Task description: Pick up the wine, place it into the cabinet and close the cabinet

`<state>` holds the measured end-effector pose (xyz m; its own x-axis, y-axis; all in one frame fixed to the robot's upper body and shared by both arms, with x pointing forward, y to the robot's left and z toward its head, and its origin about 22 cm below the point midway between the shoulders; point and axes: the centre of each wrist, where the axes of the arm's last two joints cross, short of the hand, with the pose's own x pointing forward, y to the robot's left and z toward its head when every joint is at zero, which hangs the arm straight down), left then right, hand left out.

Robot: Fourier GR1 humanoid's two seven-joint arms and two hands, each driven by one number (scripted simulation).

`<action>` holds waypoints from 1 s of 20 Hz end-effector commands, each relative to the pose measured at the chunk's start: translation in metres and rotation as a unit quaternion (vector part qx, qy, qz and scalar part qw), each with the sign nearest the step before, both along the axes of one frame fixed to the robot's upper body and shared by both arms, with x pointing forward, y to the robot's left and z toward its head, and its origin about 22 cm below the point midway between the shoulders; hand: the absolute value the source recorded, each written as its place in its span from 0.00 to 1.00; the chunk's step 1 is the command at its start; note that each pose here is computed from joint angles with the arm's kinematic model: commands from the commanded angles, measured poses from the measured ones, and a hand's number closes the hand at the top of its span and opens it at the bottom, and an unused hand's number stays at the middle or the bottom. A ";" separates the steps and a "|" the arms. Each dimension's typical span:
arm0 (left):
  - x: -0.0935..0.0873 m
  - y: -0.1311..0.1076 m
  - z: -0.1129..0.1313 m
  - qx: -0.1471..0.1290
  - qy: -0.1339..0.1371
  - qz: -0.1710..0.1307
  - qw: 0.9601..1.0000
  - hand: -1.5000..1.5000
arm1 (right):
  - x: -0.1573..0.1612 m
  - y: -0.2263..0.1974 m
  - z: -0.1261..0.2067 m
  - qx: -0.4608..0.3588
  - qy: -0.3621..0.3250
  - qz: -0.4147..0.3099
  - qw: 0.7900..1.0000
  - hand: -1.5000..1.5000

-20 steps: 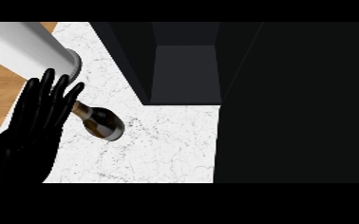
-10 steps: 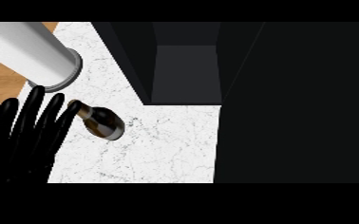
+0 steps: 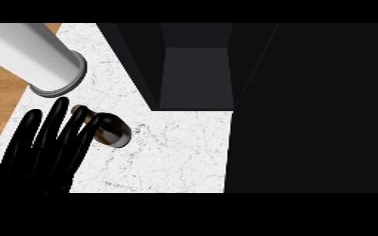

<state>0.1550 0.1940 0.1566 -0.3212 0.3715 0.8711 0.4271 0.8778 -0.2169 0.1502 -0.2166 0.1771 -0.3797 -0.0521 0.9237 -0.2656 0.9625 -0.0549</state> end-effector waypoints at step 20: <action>-0.019 0.029 0.010 -0.012 0.027 0.110 0.993 0.00 | -0.025 0.003 0.020 0.009 -0.005 -0.011 1.000 0.00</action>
<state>0.1548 0.2080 0.1604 -0.3231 0.2956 0.8990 0.2233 0.9469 -0.2311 0.1500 -0.2107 0.1904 -0.3653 -0.0467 0.9297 -0.2484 0.9674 -0.0490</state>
